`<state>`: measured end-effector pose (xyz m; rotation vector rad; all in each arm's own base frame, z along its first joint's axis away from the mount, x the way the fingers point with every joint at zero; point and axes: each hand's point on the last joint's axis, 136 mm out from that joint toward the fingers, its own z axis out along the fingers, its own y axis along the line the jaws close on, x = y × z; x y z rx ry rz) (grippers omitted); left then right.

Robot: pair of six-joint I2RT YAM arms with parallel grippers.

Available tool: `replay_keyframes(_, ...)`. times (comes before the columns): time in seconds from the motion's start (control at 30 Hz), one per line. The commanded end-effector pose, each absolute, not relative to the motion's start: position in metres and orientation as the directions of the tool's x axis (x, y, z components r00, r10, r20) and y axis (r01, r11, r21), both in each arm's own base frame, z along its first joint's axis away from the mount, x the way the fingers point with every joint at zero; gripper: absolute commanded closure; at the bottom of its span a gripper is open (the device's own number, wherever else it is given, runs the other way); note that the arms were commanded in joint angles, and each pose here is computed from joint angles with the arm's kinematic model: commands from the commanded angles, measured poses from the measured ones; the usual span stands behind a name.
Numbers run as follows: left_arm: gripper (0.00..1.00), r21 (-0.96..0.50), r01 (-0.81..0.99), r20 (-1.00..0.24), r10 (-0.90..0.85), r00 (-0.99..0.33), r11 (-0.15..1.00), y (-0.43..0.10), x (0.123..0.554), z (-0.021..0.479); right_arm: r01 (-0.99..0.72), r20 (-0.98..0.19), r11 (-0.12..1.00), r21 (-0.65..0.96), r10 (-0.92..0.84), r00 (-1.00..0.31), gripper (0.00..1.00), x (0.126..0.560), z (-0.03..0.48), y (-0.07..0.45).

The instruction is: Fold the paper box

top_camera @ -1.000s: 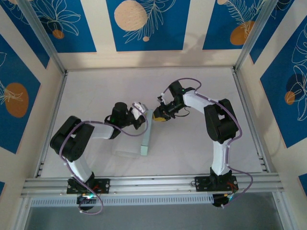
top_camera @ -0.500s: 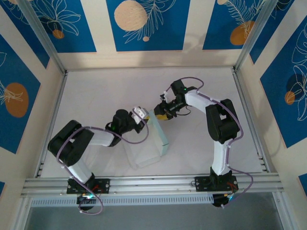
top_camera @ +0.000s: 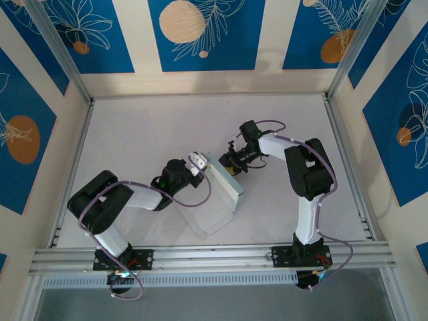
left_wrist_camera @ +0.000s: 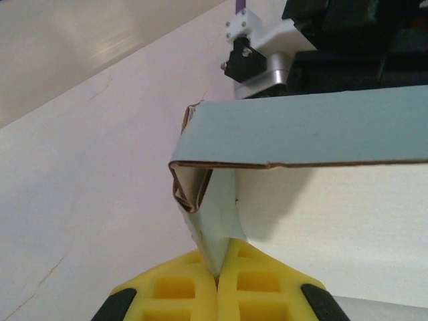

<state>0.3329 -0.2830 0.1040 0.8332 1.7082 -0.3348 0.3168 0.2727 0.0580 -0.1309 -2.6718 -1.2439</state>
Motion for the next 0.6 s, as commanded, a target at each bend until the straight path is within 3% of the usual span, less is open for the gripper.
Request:
replay_keyframes(0.0, 1.0, 0.231, 0.634, -0.931, 0.356, -0.075, 0.738, -0.279, 0.336, 0.111, 0.151, 0.199, 0.576, 0.803, -0.022, -0.98, 0.71, 0.313, 0.085, 0.29)
replay_keyframes(0.57, 1.0, 0.358, 0.421, -0.902, 0.425, -0.074, 0.833, -0.275, 0.348, 0.103, 0.133, 0.24, 0.46, 0.878, -0.181, -0.954, 0.74, 0.287, 0.095, 0.336)
